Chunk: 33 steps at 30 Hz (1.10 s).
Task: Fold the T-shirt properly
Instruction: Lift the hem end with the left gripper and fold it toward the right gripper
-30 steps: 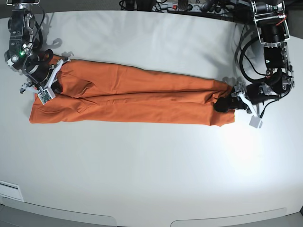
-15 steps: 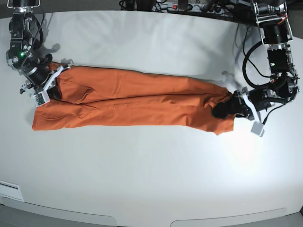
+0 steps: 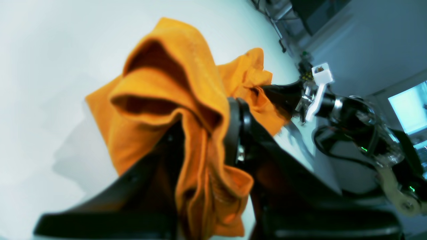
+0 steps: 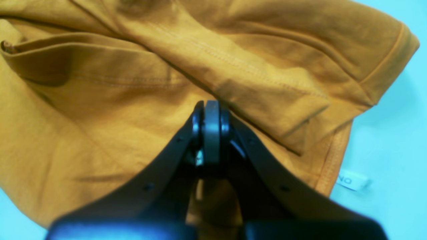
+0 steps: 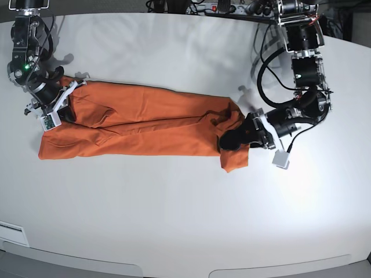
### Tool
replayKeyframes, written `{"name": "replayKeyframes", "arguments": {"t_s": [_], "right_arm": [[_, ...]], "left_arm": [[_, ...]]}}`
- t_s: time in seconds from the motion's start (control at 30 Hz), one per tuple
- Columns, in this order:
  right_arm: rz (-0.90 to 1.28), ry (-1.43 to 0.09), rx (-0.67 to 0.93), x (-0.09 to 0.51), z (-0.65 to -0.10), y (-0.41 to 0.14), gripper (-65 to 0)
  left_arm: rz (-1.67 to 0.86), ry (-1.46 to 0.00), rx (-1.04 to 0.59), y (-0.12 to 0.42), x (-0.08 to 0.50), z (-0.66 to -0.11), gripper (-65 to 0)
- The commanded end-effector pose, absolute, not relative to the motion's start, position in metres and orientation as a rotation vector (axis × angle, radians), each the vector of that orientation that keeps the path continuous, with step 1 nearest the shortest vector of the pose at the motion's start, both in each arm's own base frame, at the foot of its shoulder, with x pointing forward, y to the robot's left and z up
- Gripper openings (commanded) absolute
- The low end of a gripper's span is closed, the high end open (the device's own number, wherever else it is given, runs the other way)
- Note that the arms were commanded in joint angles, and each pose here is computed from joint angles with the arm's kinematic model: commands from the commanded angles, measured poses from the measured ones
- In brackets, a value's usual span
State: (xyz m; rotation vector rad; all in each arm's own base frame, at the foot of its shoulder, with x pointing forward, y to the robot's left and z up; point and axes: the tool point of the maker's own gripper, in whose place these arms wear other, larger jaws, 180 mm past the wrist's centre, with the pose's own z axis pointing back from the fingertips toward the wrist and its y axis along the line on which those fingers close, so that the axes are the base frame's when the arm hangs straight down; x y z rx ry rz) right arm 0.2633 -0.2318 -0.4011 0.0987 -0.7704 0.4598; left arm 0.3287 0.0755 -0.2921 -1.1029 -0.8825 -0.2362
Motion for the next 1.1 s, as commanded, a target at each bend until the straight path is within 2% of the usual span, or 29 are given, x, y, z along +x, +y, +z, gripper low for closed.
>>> {"name": "replayKeyframes", "arguments": {"t_s": [0.0, 0.4, 0.7, 0.8, 0.83, 0.87, 0.93, 1.07], "right_arm": [[0.485, -0.687, 0.048, 0.254, -0.41, -0.245, -65.0], [0.487, -0.679, 0.046, 0.253, -0.411, -0.246, -65.0], [0.512, -0.674, 0.061, 0.251, -0.411, -0.243, -65.0], [0.512, -0.667, 0.059, 0.25, -0.411, -0.243, -65.0], [0.512, -0.667, 0.059, 0.25, -0.411, -0.243, -65.0], [0.511, -0.668, 0.061, 0.25, -0.411, -0.243, -65.0], [0.502, -0.676, 0.076, 0.251, -0.41, -0.241, -65.0], [0.504, -0.676, 0.082, 0.25, -0.41, -0.239, -65.0]], "left_arm": [[-0.241, -0.956, -1.127, 0.072, 0.338, -0.274, -65.0], [-0.311, -0.906, -1.171, -0.019, 0.33, -0.288, -65.0], [-0.285, -0.946, -1.211, -0.036, 0.334, -0.278, -64.7], [-0.275, -0.957, -1.24, -0.039, 0.335, -0.272, -31.9], [-0.261, -0.967, -1.272, -0.039, 0.334, -0.266, -23.2], [-0.234, -0.962, -1.308, -0.04, 0.334, -0.261, -17.3], [-0.199, -0.953, -1.373, -0.041, 0.333, -0.252, -15.6], [-0.208, -0.959, -1.376, -0.041, 0.334, -0.25, -15.6]]}}
